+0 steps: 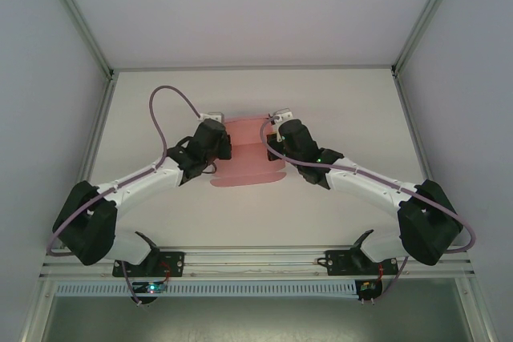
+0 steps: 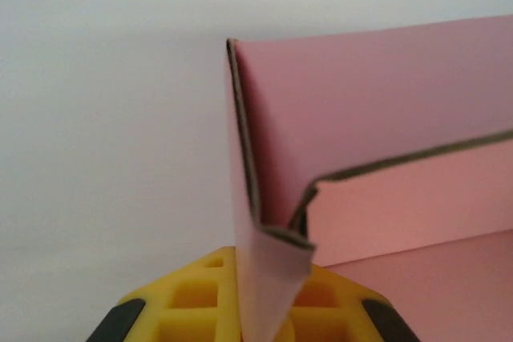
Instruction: Assemble paper box
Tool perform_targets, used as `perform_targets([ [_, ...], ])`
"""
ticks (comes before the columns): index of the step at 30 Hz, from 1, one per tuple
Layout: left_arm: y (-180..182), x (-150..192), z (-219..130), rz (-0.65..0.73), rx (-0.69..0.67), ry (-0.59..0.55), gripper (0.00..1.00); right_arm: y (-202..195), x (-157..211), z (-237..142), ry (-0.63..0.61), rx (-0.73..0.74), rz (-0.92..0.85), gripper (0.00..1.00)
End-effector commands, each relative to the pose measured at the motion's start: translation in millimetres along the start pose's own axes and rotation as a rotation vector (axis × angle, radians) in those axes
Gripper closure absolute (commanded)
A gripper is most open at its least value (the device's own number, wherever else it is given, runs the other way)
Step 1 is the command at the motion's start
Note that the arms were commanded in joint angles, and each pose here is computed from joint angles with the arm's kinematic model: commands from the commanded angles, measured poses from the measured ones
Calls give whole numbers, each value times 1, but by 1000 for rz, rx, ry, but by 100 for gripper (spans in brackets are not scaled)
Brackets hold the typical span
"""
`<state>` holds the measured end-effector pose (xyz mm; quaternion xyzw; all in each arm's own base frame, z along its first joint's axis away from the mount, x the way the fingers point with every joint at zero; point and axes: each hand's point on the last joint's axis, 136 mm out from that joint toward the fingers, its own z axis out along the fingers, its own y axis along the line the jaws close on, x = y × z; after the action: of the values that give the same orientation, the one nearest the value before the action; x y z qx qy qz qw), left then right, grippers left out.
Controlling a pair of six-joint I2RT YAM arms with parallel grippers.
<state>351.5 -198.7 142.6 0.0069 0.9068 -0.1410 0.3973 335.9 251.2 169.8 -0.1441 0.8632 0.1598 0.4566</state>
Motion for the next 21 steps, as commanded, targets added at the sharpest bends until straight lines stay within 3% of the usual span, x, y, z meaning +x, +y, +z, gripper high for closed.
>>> perform_targets([
  [1,9,-21,-2,17,-81,-62,100,7,-10,-6,-23,-23,3,100],
  [6,21,-21,-11,-18,-219,-67,100,-13,-7,2,-8,174,-78,100],
  [12,-22,-16,-31,-47,-103,-69,100,-75,-3,18,-14,558,-99,100],
  [21,-4,-13,-51,-92,-239,-98,100,-136,-23,3,-7,1062,-246,100],
])
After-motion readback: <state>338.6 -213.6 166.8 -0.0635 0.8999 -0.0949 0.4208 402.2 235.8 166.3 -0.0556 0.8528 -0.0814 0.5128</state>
